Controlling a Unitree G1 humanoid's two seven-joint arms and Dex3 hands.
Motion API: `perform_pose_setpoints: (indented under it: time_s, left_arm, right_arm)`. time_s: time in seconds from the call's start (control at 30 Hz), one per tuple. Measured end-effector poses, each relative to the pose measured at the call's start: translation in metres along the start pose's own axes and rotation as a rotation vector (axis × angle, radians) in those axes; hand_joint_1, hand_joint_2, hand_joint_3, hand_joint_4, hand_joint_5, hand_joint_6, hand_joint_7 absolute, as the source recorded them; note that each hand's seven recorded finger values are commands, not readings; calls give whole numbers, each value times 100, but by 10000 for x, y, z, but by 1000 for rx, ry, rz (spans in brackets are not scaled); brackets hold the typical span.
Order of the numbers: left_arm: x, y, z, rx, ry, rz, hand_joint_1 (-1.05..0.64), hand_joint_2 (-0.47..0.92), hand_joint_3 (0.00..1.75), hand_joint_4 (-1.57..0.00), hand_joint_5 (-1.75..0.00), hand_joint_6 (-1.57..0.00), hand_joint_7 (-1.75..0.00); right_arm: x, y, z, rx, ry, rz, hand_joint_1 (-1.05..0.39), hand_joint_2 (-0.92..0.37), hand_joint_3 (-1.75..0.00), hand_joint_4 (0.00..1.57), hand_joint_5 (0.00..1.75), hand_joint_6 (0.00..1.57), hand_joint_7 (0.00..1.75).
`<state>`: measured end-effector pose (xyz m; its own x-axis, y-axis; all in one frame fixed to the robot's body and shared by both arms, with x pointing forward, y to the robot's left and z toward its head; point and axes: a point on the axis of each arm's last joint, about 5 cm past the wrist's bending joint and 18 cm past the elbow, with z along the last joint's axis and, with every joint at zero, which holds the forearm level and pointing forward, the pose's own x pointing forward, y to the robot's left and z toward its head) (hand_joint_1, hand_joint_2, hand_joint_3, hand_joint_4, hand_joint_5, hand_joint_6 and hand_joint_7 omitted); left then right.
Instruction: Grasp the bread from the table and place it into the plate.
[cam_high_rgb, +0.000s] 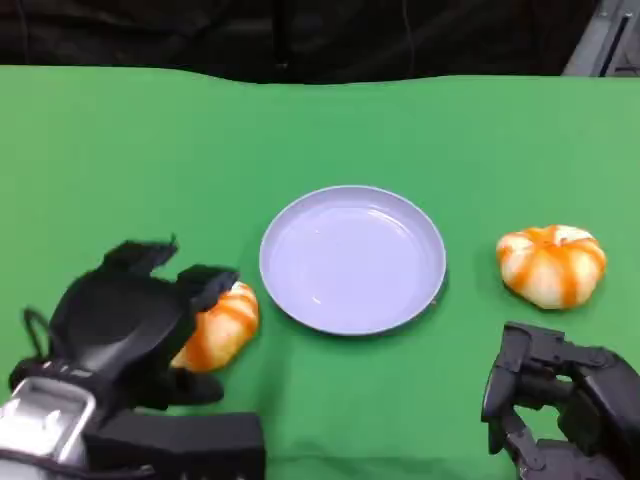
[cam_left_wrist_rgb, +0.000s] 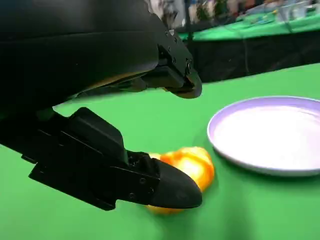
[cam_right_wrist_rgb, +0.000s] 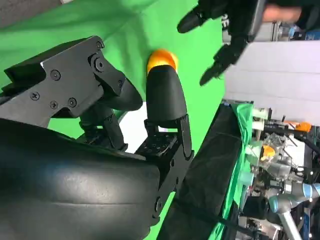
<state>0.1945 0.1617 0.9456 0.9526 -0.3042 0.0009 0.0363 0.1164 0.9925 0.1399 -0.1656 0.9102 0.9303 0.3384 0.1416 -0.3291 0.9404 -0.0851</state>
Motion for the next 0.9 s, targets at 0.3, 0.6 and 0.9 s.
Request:
perform_pose_setpoints:
  time_s: [0.3, 0.6, 0.9]
  left_arm:
    - [49, -32, 56, 32, 17, -39, -94, 92, 28, -19, -9, -39, 0]
    - [85, -47, 54, 45, 21, -56, -94, 92, 29, -19, -7, -37, 0]
    - [110, -112, 38, 15, 47, -92, -92, 92, 28, -20, -5, -37, 0]
  right_arm:
    - [2, 2, 3, 0, -2, -6, 7, -62, -113, 79, 175, 71, 159]
    - [2, 4, 17, -2, -3, -9, 7, -62, -114, 79, 175, 70, 161]
    - [1, 5, 18, -2, 1, -9, 7, -62, -114, 79, 175, 70, 161]
